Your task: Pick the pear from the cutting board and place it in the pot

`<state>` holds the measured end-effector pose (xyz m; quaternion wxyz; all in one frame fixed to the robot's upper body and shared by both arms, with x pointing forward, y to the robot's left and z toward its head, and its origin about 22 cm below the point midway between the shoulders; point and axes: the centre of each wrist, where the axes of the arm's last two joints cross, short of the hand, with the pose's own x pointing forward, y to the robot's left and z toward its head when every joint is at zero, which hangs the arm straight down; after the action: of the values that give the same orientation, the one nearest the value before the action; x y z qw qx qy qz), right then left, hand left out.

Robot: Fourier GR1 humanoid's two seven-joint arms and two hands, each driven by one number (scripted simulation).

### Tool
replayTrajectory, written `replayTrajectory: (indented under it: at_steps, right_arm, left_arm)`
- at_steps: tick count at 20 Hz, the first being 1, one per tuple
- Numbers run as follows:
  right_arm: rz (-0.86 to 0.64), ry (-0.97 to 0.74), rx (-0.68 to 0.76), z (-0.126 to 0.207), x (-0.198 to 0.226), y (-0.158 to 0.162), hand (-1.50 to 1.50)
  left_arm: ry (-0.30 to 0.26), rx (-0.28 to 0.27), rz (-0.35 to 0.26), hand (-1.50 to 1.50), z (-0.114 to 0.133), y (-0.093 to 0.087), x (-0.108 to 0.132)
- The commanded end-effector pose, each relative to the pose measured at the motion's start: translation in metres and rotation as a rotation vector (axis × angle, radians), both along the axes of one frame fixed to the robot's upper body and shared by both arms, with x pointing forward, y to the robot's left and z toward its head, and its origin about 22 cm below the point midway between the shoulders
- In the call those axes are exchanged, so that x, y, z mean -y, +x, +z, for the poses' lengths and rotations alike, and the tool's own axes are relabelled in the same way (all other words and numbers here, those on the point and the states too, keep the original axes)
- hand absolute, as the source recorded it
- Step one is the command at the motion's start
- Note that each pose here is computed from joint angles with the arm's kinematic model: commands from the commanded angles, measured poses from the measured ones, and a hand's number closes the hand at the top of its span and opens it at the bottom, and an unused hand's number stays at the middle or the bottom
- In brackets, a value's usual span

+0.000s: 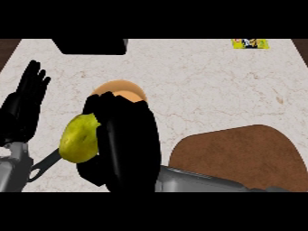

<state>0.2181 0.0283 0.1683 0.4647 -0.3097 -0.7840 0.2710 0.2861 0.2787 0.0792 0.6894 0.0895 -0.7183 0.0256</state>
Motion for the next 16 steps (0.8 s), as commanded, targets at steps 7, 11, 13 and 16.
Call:
replayTrajectory:
  at_steps: [7, 11, 13, 16]
  right_arm:
    - [-0.278, -0.23, -0.012, -0.052, 0.0, 0.059, 1.5]
    - [-0.267, -0.244, -0.071, -0.066, 0.008, 0.084, 1.5]
    - [-0.258, -0.148, -0.157, -0.069, 0.012, 0.088, 1.5]
    - [-0.252, -0.087, -0.296, -0.059, 0.016, 0.089, -1.5]
  left_arm:
    - [0.003, 0.007, -0.005, 0.0, 0.01, -0.009, -0.011]
    - [-0.015, 0.011, 0.004, 0.0, 0.006, 0.002, -0.001]
    - [-0.004, 0.006, -0.015, 0.0, -0.008, 0.007, 0.004]
    - [-0.014, 0.005, 0.0, 0.0, -0.005, 0.004, 0.0]
